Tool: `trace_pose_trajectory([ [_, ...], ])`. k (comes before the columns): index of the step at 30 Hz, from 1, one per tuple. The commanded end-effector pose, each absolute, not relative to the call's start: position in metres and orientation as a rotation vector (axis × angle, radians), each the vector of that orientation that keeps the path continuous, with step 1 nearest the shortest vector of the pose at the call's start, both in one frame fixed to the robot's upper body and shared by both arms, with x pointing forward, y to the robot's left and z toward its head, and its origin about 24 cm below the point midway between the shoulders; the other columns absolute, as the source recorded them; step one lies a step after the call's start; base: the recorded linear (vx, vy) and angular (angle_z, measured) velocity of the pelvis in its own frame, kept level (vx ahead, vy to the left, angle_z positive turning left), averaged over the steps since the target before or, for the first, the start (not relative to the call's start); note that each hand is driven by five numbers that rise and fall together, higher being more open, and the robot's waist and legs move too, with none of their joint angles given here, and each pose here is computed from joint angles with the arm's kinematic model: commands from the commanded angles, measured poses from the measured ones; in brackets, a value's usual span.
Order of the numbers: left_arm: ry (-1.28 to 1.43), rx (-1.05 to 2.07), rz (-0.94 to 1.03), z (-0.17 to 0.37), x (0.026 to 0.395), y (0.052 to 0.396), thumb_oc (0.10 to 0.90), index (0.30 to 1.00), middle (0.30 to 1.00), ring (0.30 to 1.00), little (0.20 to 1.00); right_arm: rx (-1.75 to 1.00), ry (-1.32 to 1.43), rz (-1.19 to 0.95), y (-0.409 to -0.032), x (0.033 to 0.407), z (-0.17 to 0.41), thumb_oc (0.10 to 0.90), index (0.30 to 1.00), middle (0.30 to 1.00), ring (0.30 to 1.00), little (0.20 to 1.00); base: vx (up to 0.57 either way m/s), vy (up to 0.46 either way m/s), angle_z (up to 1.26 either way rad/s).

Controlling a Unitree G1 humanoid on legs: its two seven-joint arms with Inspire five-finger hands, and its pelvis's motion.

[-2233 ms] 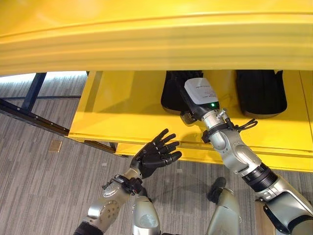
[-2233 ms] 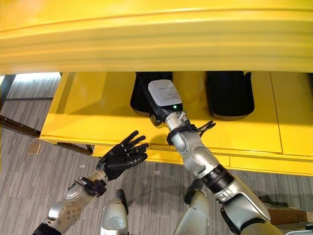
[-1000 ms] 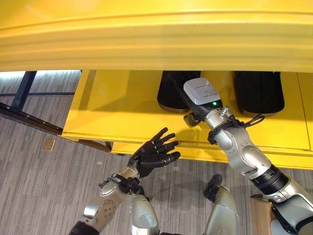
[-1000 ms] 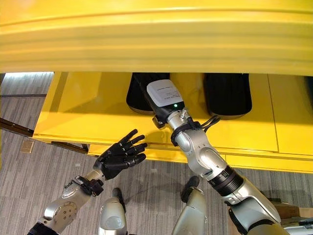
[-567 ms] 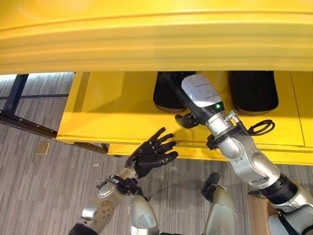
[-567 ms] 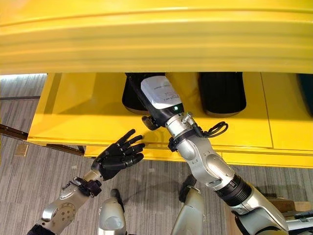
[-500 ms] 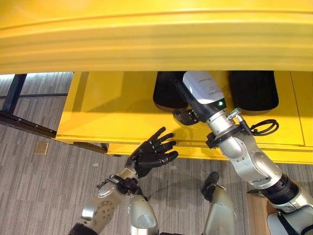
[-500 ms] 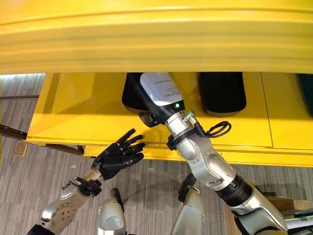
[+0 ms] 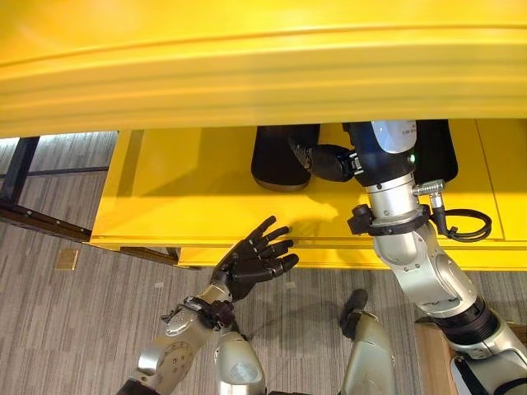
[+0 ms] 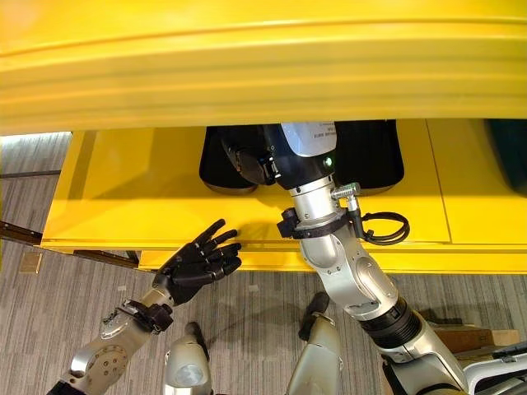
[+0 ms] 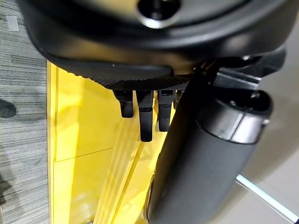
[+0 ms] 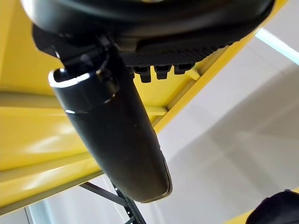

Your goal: Move parts from the plastic box to the shelf.

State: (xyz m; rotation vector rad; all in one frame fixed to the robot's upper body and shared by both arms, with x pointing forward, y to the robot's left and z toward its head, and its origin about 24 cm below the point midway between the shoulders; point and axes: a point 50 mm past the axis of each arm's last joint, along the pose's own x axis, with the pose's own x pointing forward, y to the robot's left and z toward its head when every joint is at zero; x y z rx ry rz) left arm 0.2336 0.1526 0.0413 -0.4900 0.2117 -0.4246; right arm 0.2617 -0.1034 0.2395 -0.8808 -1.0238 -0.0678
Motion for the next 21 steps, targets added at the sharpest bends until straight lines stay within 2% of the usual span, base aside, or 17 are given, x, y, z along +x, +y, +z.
trace_pose_trajectory([
  [1, -0.073, -0.549, -0.552, 0.096, 0.236, 0.138, 0.900, 1.000, 1.000, 1.000, 1.000, -0.794, -1.128, -0.113, -0.108, 0.240, 0.255, 0.900, 1.000, 1.000, 1.000, 1.000, -0.02, 0.019, -0.14],
  [5, -0.087, -0.528, -0.502, 0.092, 0.231, 0.154, 0.900, 1.000, 1.000, 1.000, 1.000, -0.863, -0.973, -0.176, -0.141, 0.245, 0.220, 0.900, 1.000, 1.000, 1.000, 1.000, 0.00, -0.027, -0.12],
  [8, -0.102, -0.487, -0.411, 0.088, 0.216, 0.185, 0.900, 1.000, 1.000, 1.000, 1.000, -0.918, -0.813, -0.250, -0.190, 0.225, 0.185, 0.900, 1.000, 1.000, 1.000, 1.000, 0.02, -0.159, -0.04],
  [10, -0.111, -0.476, -0.347, 0.087, 0.207, 0.202, 0.900, 1.000, 1.000, 1.000, 1.000, -0.928, -0.755, -0.268, -0.209, 0.212, 0.176, 0.900, 1.000, 1.000, 1.000, 1.000, 0.03, -0.218, -0.15],
  [16, -0.166, -0.461, -0.183, 0.086, 0.187, 0.238, 0.900, 1.000, 1.000, 1.000, 1.000, -0.946, -0.752, -0.212, -0.221, 0.196, 0.171, 0.900, 1.000, 1.000, 1.000, 1.000, 0.00, -0.226, -0.24],
  [21, -0.186, -0.464, -0.285, 0.085, 0.195, 0.235, 0.900, 1.000, 1.000, 1.000, 1.000, -0.970, -0.680, -0.258, -0.236, 0.211, 0.169, 0.900, 1.000, 1.000, 1.000, 1.000, -0.15, -0.068, 0.03],
])
